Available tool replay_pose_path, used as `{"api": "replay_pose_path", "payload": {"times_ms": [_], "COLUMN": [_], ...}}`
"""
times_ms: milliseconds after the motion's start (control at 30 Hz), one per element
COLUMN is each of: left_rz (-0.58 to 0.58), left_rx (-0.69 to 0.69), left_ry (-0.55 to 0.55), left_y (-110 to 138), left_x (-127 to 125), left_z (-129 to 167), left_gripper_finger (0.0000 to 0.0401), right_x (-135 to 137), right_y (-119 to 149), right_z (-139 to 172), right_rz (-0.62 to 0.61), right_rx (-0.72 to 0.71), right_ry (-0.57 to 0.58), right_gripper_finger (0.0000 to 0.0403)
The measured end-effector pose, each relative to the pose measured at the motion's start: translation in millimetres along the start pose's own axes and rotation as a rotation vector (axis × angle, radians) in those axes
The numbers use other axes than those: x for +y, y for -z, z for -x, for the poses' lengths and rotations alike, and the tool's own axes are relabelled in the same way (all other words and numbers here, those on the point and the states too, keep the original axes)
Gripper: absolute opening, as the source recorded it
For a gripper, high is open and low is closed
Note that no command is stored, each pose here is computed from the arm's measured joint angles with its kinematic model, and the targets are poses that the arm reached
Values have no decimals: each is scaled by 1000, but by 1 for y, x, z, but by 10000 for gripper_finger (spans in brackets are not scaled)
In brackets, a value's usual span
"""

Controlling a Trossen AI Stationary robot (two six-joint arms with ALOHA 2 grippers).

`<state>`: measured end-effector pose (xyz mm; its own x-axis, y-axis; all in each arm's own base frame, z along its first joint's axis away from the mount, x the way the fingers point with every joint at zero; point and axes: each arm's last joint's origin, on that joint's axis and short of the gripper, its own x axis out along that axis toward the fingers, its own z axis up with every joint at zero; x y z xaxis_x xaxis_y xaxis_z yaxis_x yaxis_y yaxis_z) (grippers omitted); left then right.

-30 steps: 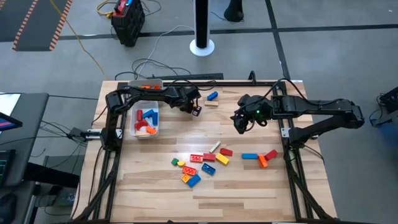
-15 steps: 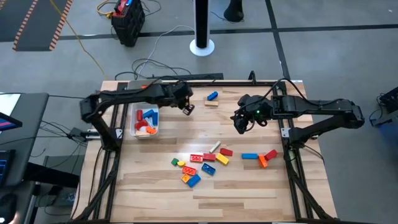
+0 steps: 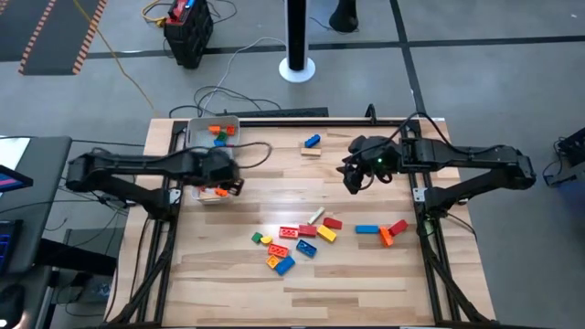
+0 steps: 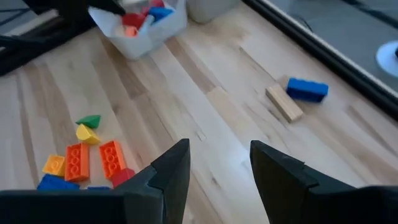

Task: Sort blocks by size
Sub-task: Put the large brown wooden block into the white bin, then put the small green wooden block into the gray bin

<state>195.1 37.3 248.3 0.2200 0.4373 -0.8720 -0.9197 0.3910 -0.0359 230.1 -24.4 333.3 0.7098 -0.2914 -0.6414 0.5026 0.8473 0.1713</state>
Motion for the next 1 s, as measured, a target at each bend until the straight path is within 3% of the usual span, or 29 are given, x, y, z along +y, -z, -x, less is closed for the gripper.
{"api": "replay_pose_path", "payload": {"times_ms": [67,200,367,567,733,867,1000], "left_rz": [71,138,122,-215,-451,-741,-893], "left_rx": [29,82,64,26,100,147,164], "left_ry": [7,19,58,332,566,627,627], "left_y": [11,23,21,10,26,53,71], "left_x": [9,21,23,-6,-37,-56,-70], "left_z": [-3,-5,2,15,17,15,8], "left_gripper_finger": [120,218,303,304,286,278,277], "right_x": [0,-2,-3,-2,-2,-2,-2], "right_y": [-3,-5,-5,-5,-5,-5,-5], "right_z": [0,-1,-1,-1,-1,-1,-1], "right_rz": [7,0,-1,1,-6,-6,-7], "right_rx": [-24,-40,-36,-34,-34,-35,-34], "right_ry": [-6,-5,-1,-7,-7,-8,-8], "right_gripper_finger": [194,194,194,194,194,194,194]}}
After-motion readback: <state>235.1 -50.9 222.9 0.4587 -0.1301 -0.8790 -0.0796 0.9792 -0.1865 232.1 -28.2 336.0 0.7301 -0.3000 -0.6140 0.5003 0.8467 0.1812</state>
